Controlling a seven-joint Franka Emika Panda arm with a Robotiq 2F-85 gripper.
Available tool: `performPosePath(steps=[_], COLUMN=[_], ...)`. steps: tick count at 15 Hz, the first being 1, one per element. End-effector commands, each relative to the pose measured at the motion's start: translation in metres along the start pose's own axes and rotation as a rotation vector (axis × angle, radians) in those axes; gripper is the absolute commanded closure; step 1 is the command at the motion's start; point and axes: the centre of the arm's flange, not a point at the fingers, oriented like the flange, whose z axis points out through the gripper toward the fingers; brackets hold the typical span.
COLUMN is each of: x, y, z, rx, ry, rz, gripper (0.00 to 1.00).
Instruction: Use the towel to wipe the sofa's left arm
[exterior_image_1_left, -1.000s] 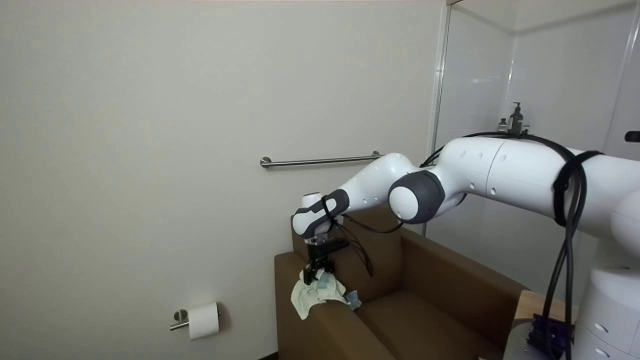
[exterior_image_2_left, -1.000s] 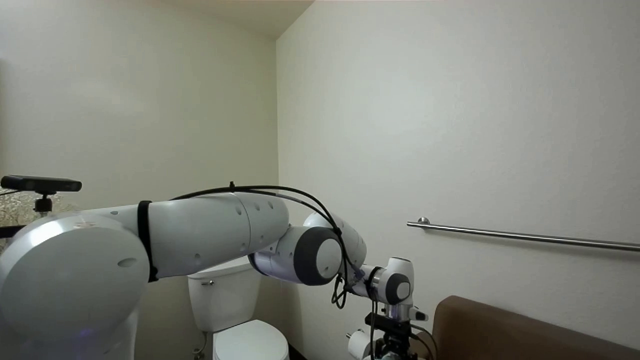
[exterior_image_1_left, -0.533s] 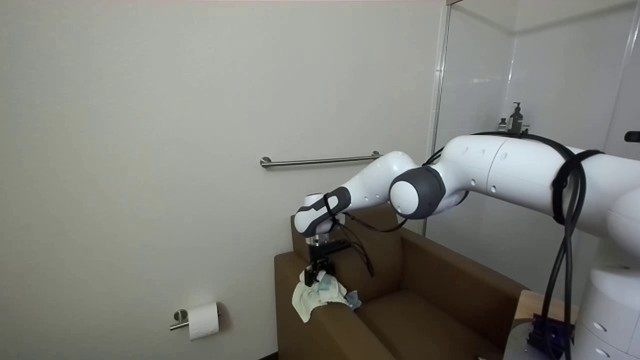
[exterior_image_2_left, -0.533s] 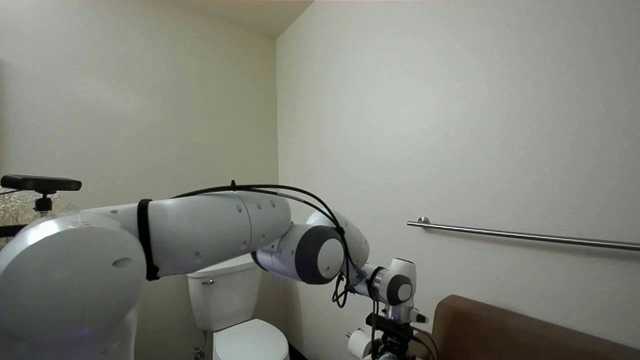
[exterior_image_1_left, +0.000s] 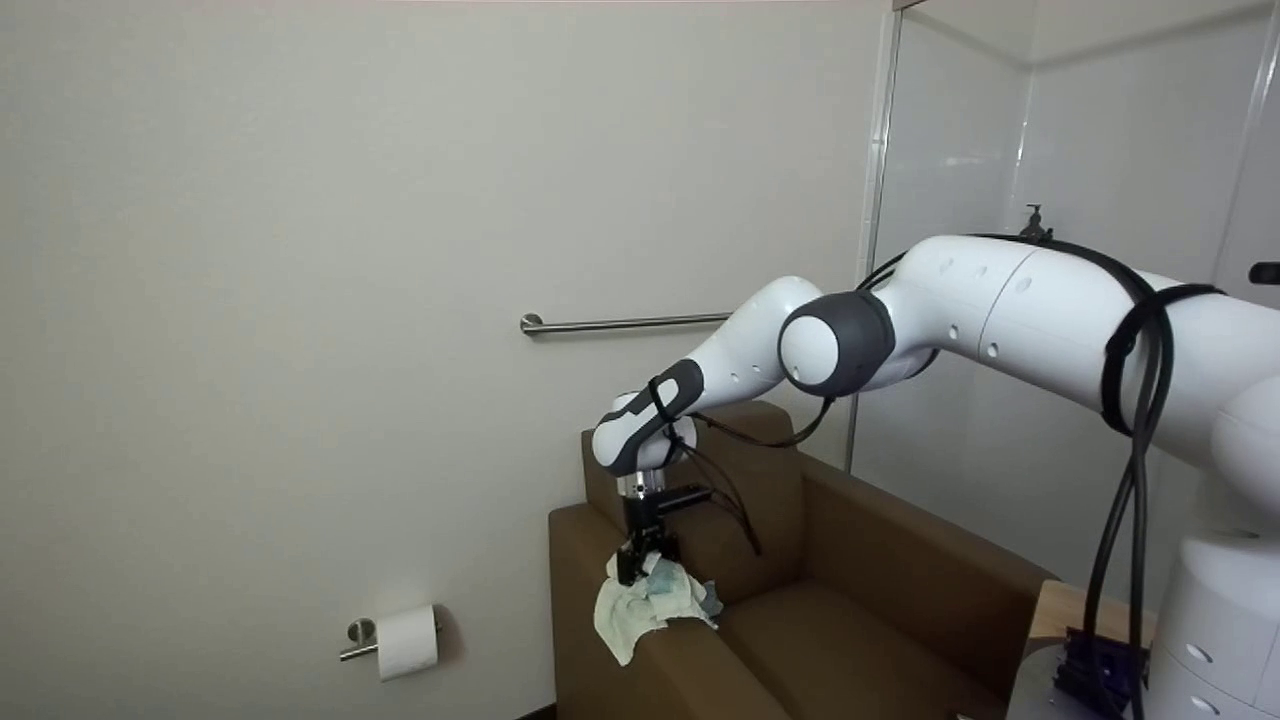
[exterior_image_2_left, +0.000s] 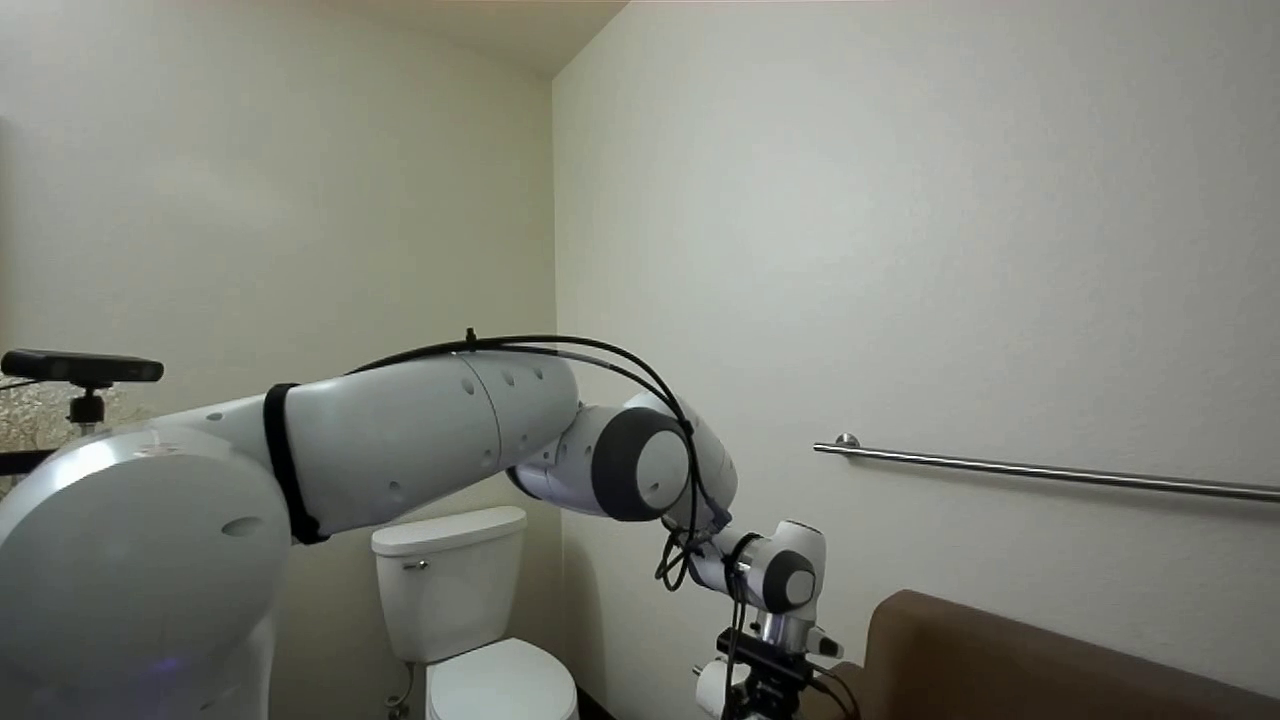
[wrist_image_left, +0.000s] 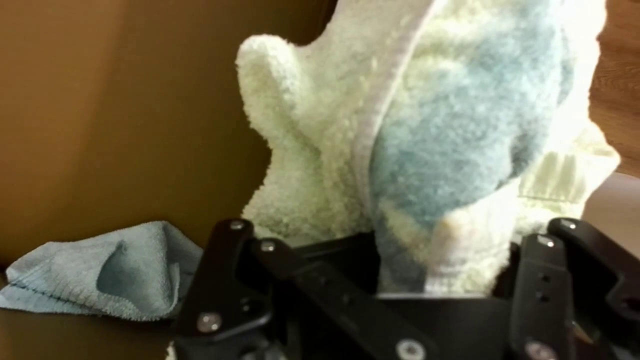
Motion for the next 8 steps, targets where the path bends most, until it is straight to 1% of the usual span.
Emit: performPosePath(steps=[1, 4, 8], x=[-0.077, -0.089, -0.105], y=[-0.02, -0.022, -0.031], z=[0.005, 0.006, 0.005], rx=[0.034, 0.026, -0.024], ry=[-0.018, 0.017, 0.097], rz=[-0.005, 0.008, 0.012], gripper=[0.95, 0.95, 0.96])
